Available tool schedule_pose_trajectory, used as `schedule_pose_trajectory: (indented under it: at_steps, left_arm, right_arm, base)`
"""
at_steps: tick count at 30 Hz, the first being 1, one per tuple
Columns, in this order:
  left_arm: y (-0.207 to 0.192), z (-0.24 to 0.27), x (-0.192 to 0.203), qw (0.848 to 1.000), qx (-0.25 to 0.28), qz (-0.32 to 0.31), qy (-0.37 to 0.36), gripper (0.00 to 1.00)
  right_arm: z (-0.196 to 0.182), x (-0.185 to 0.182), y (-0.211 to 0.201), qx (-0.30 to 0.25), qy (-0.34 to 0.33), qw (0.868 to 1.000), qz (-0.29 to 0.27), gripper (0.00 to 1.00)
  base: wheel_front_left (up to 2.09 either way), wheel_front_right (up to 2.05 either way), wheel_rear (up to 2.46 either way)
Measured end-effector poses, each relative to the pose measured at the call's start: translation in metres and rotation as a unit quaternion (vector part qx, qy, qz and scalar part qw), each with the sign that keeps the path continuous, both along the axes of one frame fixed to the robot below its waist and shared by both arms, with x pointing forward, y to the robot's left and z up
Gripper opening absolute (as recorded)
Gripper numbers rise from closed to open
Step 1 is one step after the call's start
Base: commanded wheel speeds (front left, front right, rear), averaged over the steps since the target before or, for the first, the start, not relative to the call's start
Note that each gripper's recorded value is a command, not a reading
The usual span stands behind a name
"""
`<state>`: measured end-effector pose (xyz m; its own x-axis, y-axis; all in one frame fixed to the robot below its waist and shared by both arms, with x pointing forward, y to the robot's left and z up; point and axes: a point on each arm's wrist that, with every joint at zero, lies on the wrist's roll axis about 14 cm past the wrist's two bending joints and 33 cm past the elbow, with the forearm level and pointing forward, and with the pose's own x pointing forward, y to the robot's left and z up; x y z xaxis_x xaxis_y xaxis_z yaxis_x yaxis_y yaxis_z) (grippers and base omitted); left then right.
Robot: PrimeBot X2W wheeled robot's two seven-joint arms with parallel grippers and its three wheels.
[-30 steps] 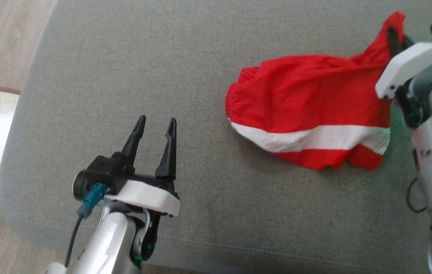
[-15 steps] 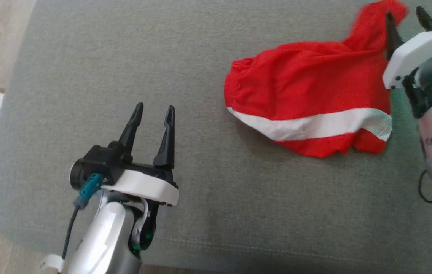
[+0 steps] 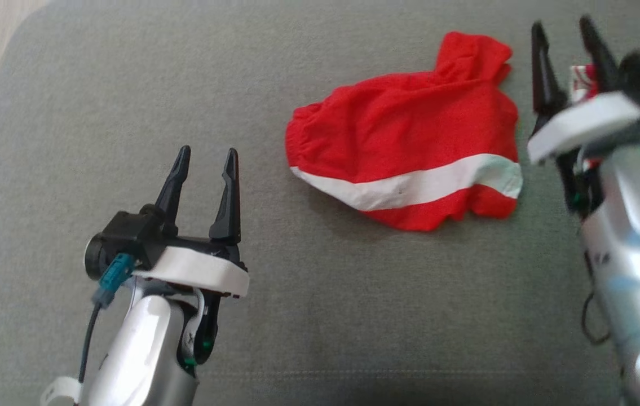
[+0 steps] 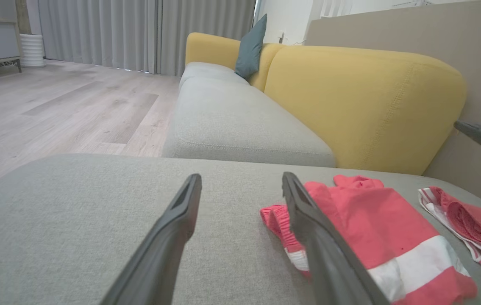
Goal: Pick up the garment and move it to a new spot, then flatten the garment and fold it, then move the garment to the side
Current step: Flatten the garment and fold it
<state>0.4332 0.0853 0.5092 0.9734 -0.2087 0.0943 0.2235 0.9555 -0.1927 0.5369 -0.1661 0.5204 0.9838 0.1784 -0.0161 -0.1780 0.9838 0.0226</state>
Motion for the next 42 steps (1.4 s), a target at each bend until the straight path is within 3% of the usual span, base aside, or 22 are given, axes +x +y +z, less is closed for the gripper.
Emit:
schedule_pose_trajectory:
  at_steps: [9,14,21,29,42]
  left_arm:
    - [-0.015,0.003,-0.002,1.000,-0.002,-0.019,-0.005,1.00]
    - [-0.023,-0.003,-0.001,0.999,0.004,-0.036,0.001,1.00]
    - [-0.036,-0.037,0.004,0.996,0.028,-0.071,0.042,1.00]
    - [-0.062,-0.082,0.013,0.980,0.084,-0.150,0.105,1.00]
    - [-0.086,-0.102,0.012,0.967,0.094,-0.200,0.130,1.00]
  right_arm:
    - [-0.019,-0.075,-0.014,0.067,-0.016,0.997,-0.047,1.00]
    - [-0.031,-0.098,-0.021,0.073,-0.001,0.995,-0.066,1.00]
    - [-0.014,-0.098,-0.034,0.073,-0.017,0.994,-0.084,1.00]
    - [-0.024,-0.105,-0.039,0.078,0.001,0.993,-0.093,1.00]
    - [-0.029,-0.108,-0.048,0.074,0.009,0.992,-0.105,1.00]
  base:
    - [0.00,0.00,0.00]
    - [0.00,0.00,0.00]
    - [0.00,0.00,0.00]
    - [0.00,0.00,0.00]
    - [0.00,0.00,0.00]
